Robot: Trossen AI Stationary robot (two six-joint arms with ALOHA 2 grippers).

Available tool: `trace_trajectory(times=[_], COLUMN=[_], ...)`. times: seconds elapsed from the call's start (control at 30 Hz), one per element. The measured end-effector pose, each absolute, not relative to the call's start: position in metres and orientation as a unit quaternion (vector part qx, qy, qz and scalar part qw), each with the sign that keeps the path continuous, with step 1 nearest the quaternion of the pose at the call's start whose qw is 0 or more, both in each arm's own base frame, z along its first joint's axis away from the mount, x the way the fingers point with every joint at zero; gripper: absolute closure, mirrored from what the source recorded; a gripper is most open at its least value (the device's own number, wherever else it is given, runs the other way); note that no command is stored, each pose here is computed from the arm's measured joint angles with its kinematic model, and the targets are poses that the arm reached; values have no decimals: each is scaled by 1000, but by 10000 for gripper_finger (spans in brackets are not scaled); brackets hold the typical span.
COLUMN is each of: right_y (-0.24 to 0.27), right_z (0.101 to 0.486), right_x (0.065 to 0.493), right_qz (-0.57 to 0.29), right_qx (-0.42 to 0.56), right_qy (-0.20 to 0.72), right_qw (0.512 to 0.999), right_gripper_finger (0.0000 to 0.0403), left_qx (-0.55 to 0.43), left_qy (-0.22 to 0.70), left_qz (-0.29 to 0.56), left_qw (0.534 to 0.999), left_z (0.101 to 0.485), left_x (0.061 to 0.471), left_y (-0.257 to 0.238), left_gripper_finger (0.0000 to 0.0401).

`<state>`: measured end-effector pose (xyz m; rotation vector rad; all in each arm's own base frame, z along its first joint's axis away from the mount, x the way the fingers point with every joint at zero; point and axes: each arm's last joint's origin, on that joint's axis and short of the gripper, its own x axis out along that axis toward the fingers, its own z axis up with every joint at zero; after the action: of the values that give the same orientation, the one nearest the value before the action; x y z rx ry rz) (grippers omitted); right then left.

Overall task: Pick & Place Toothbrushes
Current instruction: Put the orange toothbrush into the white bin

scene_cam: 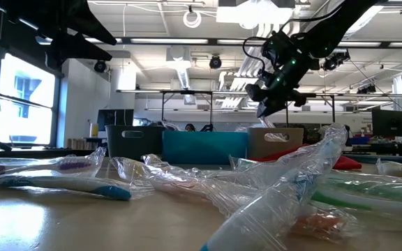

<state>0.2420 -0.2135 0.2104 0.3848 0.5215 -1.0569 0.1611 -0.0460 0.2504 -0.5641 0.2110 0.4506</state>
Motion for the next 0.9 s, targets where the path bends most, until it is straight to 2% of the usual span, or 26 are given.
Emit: trace_trajectory(times=[0.57,0.73,0.9], right_y=[-210,-202,-187], right_z=[210,220,241], right_x=[245,246,247], right_qz=[-481,-472,-442], right_qx=[184,177,174], right_qy=[248,237,207], right_qw=[821,830,855], right_gripper_finger=[232,222,230], left_qx=[-282,-282,-282], left_qy=[112,112,112], left_qz=[206,206,205], left_qw=[930,930,930], left_z=[250,250,250], left_x=[161,161,161], left_y=[-47,-47,-47], left_gripper_finger=[226,226,226])
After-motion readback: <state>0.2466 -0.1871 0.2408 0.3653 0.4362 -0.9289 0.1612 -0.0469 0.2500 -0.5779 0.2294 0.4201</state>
